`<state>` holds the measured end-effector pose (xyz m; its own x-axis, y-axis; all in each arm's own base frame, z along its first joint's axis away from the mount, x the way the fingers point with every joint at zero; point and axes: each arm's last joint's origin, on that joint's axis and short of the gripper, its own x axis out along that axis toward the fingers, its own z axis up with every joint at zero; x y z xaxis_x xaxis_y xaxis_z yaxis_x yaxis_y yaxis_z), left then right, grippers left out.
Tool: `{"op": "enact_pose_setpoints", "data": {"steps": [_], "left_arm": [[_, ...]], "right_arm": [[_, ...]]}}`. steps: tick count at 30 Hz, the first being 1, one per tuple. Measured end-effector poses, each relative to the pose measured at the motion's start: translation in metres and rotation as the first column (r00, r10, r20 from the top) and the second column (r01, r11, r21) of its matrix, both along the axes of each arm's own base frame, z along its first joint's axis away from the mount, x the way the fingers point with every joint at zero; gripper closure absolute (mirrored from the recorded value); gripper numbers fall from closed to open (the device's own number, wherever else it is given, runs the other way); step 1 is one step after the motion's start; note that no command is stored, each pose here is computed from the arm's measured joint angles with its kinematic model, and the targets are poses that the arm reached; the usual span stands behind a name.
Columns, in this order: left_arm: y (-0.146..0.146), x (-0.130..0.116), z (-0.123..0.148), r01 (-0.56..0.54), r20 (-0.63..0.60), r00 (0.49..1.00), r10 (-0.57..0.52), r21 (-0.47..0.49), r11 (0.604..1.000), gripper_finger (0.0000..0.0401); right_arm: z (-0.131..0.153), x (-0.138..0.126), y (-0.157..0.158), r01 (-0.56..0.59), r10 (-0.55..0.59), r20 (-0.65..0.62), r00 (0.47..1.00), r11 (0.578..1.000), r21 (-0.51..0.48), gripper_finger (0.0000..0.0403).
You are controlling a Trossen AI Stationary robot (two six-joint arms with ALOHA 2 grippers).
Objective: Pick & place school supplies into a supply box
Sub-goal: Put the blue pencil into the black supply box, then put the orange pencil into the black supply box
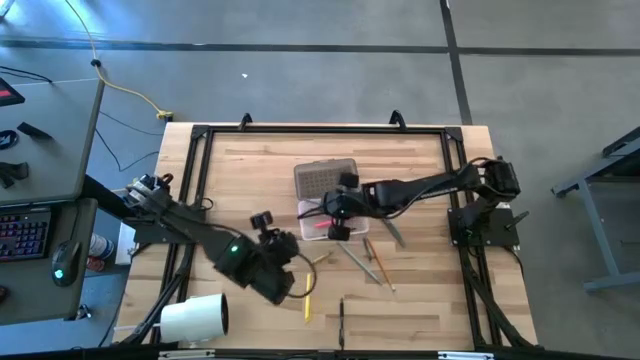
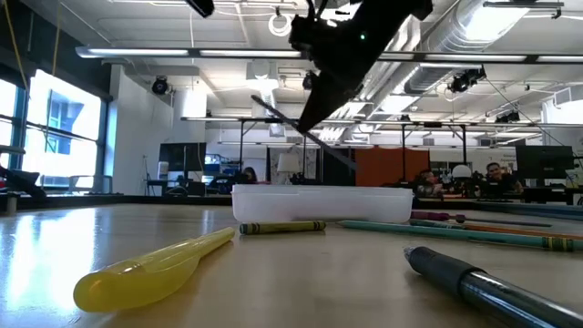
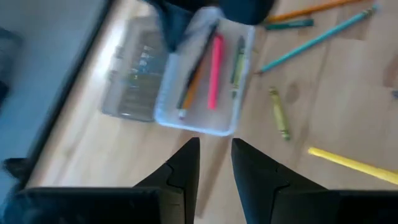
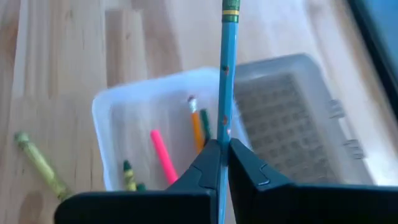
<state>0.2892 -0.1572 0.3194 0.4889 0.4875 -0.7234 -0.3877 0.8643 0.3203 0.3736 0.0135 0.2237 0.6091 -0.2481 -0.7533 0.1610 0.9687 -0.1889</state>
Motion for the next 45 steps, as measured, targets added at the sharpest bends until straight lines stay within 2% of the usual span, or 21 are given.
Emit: {"op": "enact_pose_setpoints", "data": {"steps": [3, 6, 10, 15, 21, 26, 29, 31, 34, 38, 43, 45], "left_arm": [[-0.002, -0.005, 0.005, -0.024, 0.057, 0.998, 0.022, 0.04, 0.999, 0.0274], [-0.005, -0.009, 0.005, -0.027, 0.064, 0.998, 0.024, 0.042, 0.999, 0.0274], [-0.005, -0.01, 0.006, -0.031, 0.067, 0.997, 0.03, 0.024, 0.999, 0.0274], [-0.005, -0.009, 0.006, -0.032, 0.066, 0.997, 0.031, 0.025, 0.999, 0.0274], [-0.005, -0.01, 0.006, -0.031, 0.064, 0.998, 0.03, 0.025, 0.999, 0.0274], [-0.005, -0.01, 0.006, -0.032, 0.064, 0.997, 0.03, 0.027, 0.999, 0.0274], [-0.005, -0.01, 0.006, -0.033, 0.066, 0.997, 0.031, 0.03, 0.999, 0.0274], [-0.005, -0.01, 0.006, -0.033, 0.066, 0.997, 0.031, 0.031, 0.999, 0.0274], [-0.005, -0.01, 0.006, -0.034, 0.067, 0.997, 0.031, 0.031, 0.999, 0.0274], [-0.005, -0.01, 0.006, -0.033, 0.068, 0.997, 0.031, 0.03, 0.999, 0.0274], [-0.005, -0.009, 0.006, -0.034, 0.075, 0.997, 0.032, 0.025, 0.999, 0.0274], [-0.005, -0.009, 0.006, -0.034, 0.076, 0.997, 0.032, 0.025, 0.999, 0.0274]], "right_arm": [[-0.014, 0.005, 0.005, -0.035, 0.034, -0.035, 0.999, 0.999, -0.01, 0.0401], [-0.026, 0.009, 0.009, -0.053, 0.051, -0.061, 0.997, 0.998, -0.019, 0.0401], [-0.036, 0.011, 0.007, 0.013, -0.011, -0.081, 0.997, 1.0, 0.023, 0.0391], [-0.038, 0.007, -0.003, 0.071, -0.067, -0.123, 0.99, 0.997, 0.029, 0.0353], [-0.038, 0.006, -0.005, 0.042, -0.04, -0.138, 0.99, 0.999, 0.011, 0.0301], [-0.021, 0.009, 0.016, -0.044, 0.054, -0.148, 0.988, 0.996, 0.072, 0.0281], [-0.008, 0.007, 0.044, -0.112, 0.127, -0.173, 0.977, 0.989, 0.096, 0.028], [-0.004, 0.002, 0.066, -0.119, 0.136, -0.193, 0.972, 0.988, 0.098, 0.0283], [-0.005, -0.01, 0.093, 0.008, 0.023, -0.205, 0.978, 0.989, 0.149, 0.0288], [-0.011, -0.026, 0.114, 0.271, -0.201, -0.261, 0.944, 0.925, 0.267, 0.0289], [-0.027, -0.049, 0.126, 0.375, -0.308, -0.326, 0.894, 0.912, 0.167, 0.0289], [-0.036, -0.059, 0.126, 0.453, -0.372, -0.375, 0.849, 0.878, 0.156, 0.0289]]}}
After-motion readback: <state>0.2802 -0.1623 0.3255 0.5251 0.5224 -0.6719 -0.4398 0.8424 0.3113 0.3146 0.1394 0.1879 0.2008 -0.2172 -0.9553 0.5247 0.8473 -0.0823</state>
